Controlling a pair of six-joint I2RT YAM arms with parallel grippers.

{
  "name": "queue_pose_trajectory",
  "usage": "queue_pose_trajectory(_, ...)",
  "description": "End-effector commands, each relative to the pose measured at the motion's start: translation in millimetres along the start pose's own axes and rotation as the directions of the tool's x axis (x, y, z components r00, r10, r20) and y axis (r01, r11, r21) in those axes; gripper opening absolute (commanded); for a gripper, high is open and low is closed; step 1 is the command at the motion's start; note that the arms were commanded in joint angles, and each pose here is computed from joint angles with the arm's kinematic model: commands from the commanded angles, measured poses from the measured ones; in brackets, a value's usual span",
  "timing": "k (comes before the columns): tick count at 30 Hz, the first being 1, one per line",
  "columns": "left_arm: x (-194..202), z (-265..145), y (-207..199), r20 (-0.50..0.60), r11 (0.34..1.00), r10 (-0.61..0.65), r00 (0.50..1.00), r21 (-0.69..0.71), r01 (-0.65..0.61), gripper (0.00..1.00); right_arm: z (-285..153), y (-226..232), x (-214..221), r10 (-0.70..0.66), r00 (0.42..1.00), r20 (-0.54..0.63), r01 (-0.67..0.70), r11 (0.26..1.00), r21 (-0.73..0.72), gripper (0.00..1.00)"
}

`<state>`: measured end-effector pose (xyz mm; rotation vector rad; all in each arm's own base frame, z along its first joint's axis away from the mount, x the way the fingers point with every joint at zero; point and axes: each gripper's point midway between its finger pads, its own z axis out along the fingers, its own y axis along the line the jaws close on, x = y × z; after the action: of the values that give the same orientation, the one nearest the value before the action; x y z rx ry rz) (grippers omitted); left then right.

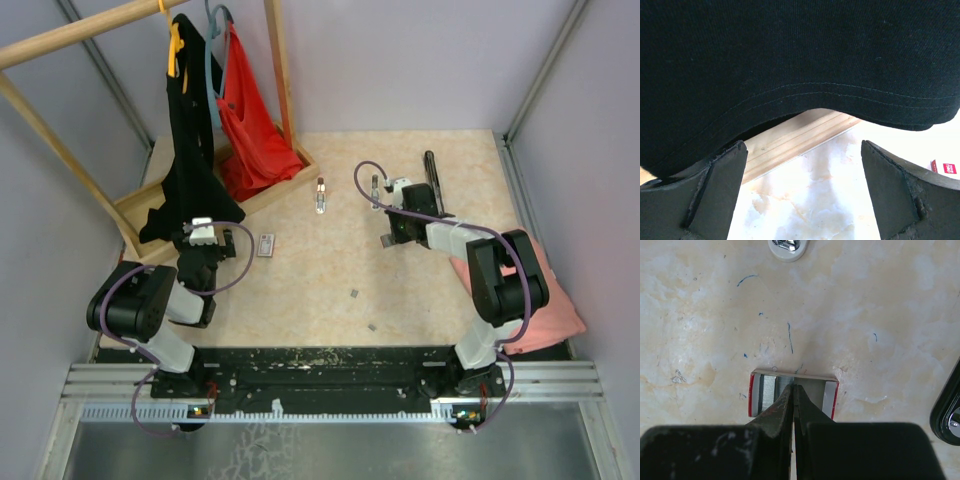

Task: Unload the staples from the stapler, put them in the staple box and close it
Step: Place the staple in the staple box.

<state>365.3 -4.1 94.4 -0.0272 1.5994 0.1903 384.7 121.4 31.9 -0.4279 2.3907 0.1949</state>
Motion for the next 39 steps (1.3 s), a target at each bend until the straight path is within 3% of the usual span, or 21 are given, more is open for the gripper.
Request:
queue_pose_trajectory(1, -9.2, 4.5, 0.5, 0.032, 1.000, -0.027, 0.999, -0.007, 0.027, 1.00, -2.5, 3.3, -6.9, 0.014, 1.000, 0.025, -0.014, 1.000, -0.016, 0.00)
queue_pose_trajectory(14, -9.4, 4.5, 0.6, 0.033, 1.000, -0.029, 0.999, -0.007, 0.029, 1.00, -1.0, 3.0, -3.4, 0.013, 1.000, 0.016, -0.013, 1.000, -0.015, 0.00)
queue_pose_trajectory(39, -9.3, 4.5, 0.6, 0.032, 1.000, -0.028, 0.999, -0.007, 0.028, 1.00, 0.0, 4.9, -0.7, 0.014, 1.000, 0.004, -0.014, 1.000, -0.026, 0.10)
